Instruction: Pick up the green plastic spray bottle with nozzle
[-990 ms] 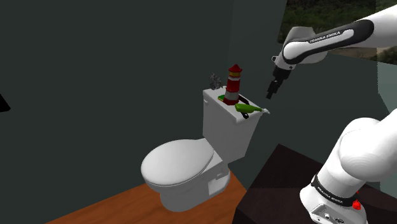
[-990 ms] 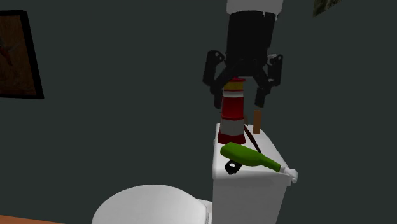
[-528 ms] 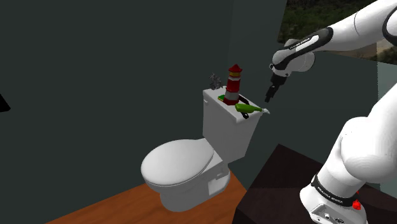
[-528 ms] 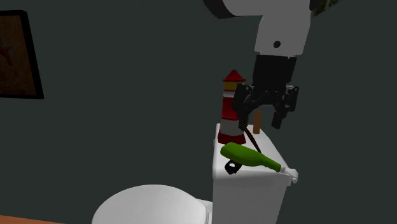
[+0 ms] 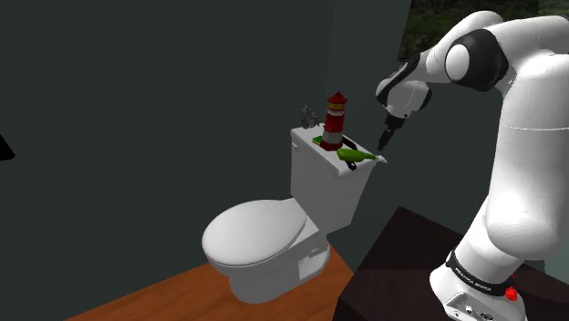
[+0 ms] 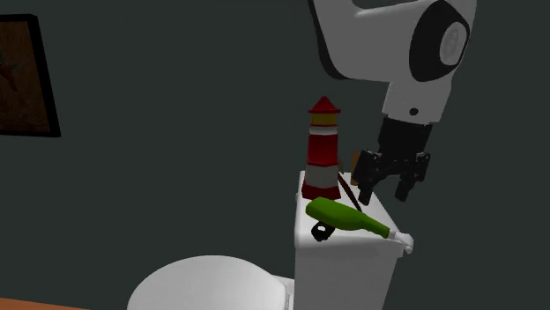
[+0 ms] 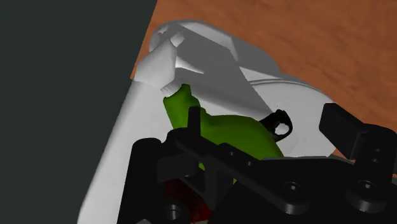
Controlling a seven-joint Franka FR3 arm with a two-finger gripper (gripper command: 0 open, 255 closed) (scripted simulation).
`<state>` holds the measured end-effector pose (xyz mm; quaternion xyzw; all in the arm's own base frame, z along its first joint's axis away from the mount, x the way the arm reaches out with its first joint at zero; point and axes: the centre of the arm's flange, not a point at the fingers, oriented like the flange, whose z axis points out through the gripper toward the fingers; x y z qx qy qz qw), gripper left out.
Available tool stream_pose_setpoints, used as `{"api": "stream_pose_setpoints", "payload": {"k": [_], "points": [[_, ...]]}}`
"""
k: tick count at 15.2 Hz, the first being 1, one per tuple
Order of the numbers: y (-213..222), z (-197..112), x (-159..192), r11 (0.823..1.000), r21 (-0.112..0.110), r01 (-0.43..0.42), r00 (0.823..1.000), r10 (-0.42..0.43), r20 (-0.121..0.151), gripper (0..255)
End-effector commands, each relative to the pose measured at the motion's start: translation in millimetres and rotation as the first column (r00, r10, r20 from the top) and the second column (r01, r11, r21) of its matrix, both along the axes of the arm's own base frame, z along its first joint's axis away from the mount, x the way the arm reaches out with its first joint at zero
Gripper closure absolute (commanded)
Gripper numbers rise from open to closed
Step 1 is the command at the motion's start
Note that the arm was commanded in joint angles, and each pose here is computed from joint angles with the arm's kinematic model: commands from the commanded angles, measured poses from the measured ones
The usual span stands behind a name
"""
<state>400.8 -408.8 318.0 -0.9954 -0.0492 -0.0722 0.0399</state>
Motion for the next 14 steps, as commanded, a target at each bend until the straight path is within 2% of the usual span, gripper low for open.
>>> {"api": "stream_pose_setpoints", "payload": {"k": [1, 6, 14], "points": [[-20, -18, 8, 1.000, 0.011, -0.012, 1.000, 0.012, 0.006, 0], [-68, -60, 28, 0.999, 0.029, -0.038, 0.999, 0.037, 0.013, 0], [-68, -100, 28, 0.999, 0.029, -0.038, 0.999, 0.037, 0.013, 0]]}}
